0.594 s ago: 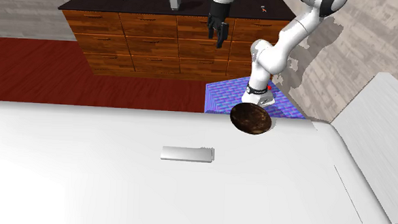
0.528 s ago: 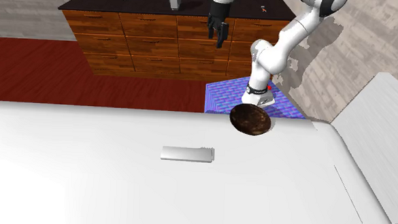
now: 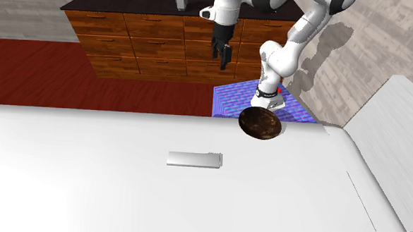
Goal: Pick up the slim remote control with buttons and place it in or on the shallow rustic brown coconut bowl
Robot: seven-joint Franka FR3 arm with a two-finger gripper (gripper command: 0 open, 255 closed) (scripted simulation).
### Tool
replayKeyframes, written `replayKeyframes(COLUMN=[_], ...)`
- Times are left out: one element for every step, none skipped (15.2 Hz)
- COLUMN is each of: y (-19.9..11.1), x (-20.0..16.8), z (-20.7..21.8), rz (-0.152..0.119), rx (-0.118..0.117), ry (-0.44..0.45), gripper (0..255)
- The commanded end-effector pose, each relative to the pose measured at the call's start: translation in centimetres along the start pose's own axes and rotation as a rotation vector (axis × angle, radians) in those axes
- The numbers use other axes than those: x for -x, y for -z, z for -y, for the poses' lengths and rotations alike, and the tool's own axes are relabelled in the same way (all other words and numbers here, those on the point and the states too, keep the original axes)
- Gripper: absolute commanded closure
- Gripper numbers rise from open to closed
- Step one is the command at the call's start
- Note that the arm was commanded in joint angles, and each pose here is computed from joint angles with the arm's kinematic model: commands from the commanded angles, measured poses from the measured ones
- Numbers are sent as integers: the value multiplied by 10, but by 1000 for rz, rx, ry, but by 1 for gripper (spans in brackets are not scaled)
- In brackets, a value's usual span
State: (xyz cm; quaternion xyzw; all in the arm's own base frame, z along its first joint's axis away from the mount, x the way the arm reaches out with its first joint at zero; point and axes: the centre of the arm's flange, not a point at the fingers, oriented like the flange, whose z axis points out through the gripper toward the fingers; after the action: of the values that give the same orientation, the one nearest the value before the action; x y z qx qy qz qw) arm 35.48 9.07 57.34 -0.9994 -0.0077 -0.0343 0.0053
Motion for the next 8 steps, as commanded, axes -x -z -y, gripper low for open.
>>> replayKeyframes(y=[-17,-25,-32,-39,-46,-54,-61,-69], x=[-10,-16,-22,-27,-33,-39,-45,-51], z=[20,30,39,49,58,68,77,87], rz=[4,7,10,12,15,18,20,23], rx=[-1,-1,-1,-1,-1,-1,-1,-1], ry=[-14,-20,-27,-33,-39,-45,-52,-58], gripper=[0,0,0,0,0,0,0,0])
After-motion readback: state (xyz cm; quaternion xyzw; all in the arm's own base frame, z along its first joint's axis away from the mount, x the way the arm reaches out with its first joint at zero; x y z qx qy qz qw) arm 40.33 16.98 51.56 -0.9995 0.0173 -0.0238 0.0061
